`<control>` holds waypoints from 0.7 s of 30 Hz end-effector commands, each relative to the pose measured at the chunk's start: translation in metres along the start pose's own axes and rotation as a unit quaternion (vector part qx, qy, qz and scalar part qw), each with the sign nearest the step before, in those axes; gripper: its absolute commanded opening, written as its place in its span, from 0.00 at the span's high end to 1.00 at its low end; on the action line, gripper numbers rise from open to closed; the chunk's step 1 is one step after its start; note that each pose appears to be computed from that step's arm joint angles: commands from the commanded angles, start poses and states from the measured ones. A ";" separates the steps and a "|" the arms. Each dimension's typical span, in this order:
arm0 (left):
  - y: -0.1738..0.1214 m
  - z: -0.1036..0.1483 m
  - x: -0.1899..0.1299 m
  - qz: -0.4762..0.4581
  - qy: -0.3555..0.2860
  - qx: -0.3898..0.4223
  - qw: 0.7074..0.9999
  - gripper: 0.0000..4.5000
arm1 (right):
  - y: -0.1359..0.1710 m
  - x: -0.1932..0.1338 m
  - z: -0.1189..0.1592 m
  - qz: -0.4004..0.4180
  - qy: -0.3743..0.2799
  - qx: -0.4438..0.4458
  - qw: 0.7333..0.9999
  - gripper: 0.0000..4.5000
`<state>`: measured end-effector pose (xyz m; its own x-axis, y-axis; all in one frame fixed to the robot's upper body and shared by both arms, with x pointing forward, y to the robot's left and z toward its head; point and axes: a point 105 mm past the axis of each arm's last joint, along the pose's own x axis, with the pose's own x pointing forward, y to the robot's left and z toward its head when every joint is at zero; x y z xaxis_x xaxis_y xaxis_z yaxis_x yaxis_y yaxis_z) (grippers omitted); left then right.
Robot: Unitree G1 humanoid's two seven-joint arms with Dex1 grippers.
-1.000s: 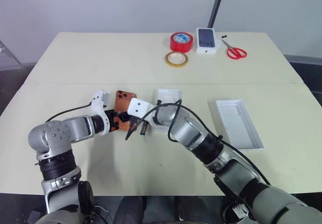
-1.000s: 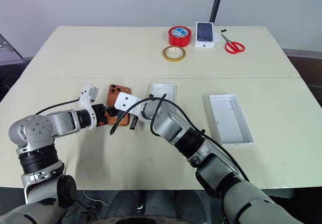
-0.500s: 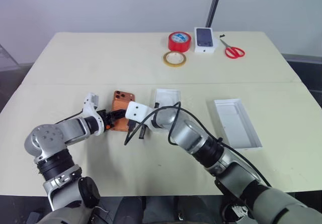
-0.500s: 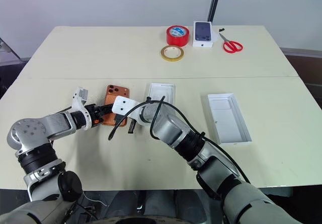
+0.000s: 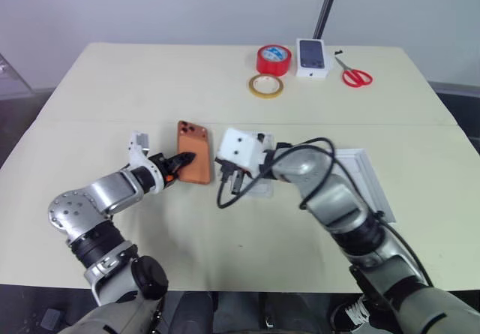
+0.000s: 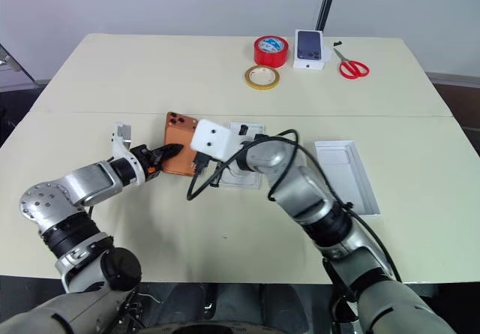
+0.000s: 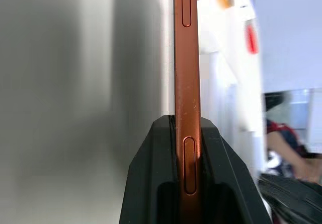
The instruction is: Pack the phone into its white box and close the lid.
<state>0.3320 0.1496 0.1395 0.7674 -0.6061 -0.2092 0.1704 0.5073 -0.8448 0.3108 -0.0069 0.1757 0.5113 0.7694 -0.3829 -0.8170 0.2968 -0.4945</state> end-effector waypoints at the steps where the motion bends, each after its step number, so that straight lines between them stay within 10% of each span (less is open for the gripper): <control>1: -0.043 -0.021 0.019 -0.054 0.026 0.041 0.997 0.99 | -0.009 -0.035 -0.012 -0.005 -0.004 0.023 1.000 1.00; 21: -0.055 -0.074 0.084 -0.046 0.107 0.015 0.993 0.99 | -0.025 -0.099 -0.077 -0.087 0.066 0.094 0.989 1.00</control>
<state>0.3398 0.0375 0.1202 0.6128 -0.7415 -0.2732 0.2017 0.4810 -0.8532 0.3025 -0.1323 0.1527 0.6464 0.6188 -0.4464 -0.7630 0.5280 -0.3729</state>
